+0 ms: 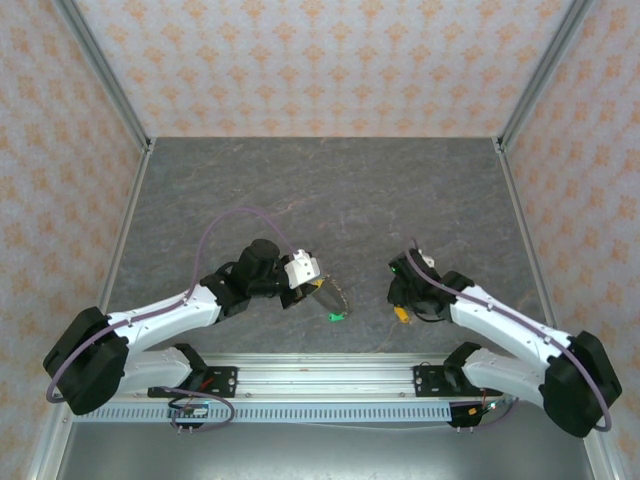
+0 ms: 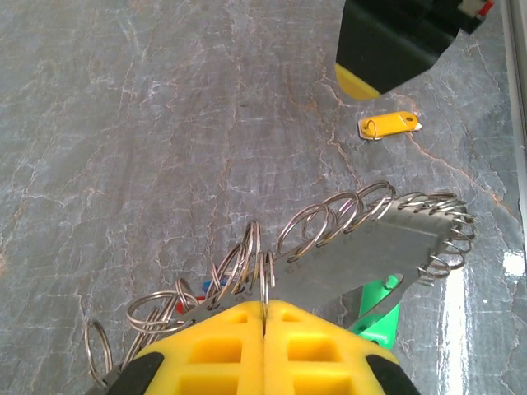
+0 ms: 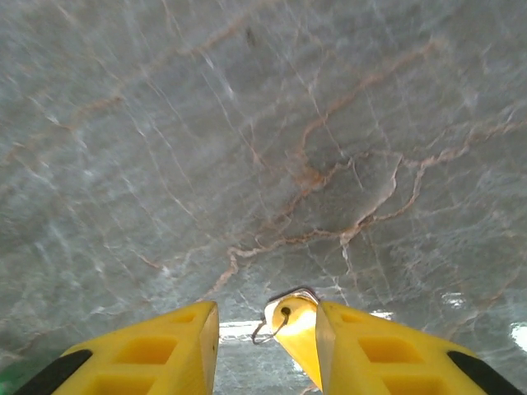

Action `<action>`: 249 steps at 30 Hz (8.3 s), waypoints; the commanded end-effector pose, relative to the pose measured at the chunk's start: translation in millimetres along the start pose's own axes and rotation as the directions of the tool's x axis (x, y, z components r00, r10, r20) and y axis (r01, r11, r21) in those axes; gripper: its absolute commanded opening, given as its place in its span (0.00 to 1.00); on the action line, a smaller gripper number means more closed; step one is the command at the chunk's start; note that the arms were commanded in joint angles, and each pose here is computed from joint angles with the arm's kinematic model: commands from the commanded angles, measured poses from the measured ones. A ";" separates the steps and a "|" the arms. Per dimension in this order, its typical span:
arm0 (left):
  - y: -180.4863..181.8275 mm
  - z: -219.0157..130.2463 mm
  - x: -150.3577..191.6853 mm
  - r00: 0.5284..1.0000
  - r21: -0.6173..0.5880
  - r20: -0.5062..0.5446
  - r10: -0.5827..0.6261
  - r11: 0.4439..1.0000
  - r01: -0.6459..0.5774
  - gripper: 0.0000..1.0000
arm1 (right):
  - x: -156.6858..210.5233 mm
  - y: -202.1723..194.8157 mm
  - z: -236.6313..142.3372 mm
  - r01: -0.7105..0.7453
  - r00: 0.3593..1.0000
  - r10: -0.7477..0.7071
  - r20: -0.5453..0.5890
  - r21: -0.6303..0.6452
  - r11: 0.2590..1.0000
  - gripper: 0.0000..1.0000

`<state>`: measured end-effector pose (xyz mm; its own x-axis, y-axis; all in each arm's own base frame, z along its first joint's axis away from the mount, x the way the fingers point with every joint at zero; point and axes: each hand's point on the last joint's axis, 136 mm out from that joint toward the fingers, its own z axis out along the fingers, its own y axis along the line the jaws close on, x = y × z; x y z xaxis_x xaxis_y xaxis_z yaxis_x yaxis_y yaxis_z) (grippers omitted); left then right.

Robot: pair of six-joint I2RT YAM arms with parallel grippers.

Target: Put the keys on the keyring

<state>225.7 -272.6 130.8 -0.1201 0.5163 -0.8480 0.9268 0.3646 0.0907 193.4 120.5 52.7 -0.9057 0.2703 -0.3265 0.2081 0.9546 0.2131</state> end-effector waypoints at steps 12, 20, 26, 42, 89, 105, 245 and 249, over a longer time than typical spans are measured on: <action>-3.1 -5.4 -9.5 1.000 0.023 0.012 -0.013 1.000 0.012 0.00 | 10.6 1.1 23.0 0.068 0.991 -0.059 -0.119 0.072 0.995 0.29; -4.1 -6.7 -9.8 1.000 0.027 0.012 -0.013 1.000 0.013 0.00 | 9.6 3.7 26.4 0.064 0.990 -0.053 -0.127 0.079 0.995 0.23; -4.9 -9.3 -9.2 1.000 0.024 0.010 -0.013 1.000 0.013 0.00 | 11.0 4.2 24.3 0.070 0.988 -0.059 -0.140 0.077 0.995 0.16; -6.0 -11.3 -10.2 1.000 0.027 0.013 -0.010 1.000 0.010 0.00 | 15.7 6.4 19.7 0.021 0.984 -0.006 -0.178 0.084 0.996 0.21; -6.4 -13.5 -11.9 1.000 0.030 0.010 -0.011 0.999 0.011 0.00 | 17.3 9.3 21.1 0.070 0.975 -0.048 -0.219 0.093 0.993 0.09; -17.1 -16.9 -18.8 0.999 0.088 0.040 0.017 0.996 -0.021 0.00 | -5.5 95.3 -59.7 0.554 0.830 -0.506 0.234 -0.438 0.708 0.00; -18.7 -18.2 -26.3 0.997 0.098 0.073 -0.004 0.995 -0.003 0.00 | 20.9 190.7 -112.8 0.871 0.419 -0.609 0.674 -0.488 0.059 0.00; -18.7 -18.0 -26.3 0.997 0.100 0.072 -0.005 0.995 -0.002 0.00 | 19.5 194.4 -112.1 0.871 0.420 -0.600 0.680 -0.487 0.058 0.00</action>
<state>201.5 -272.9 144.4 -0.1332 0.5078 -0.8511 0.9574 0.2879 0.0219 171.3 288.1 172.2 -0.3179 -0.4199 -0.8501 -0.9388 0.2649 0.2202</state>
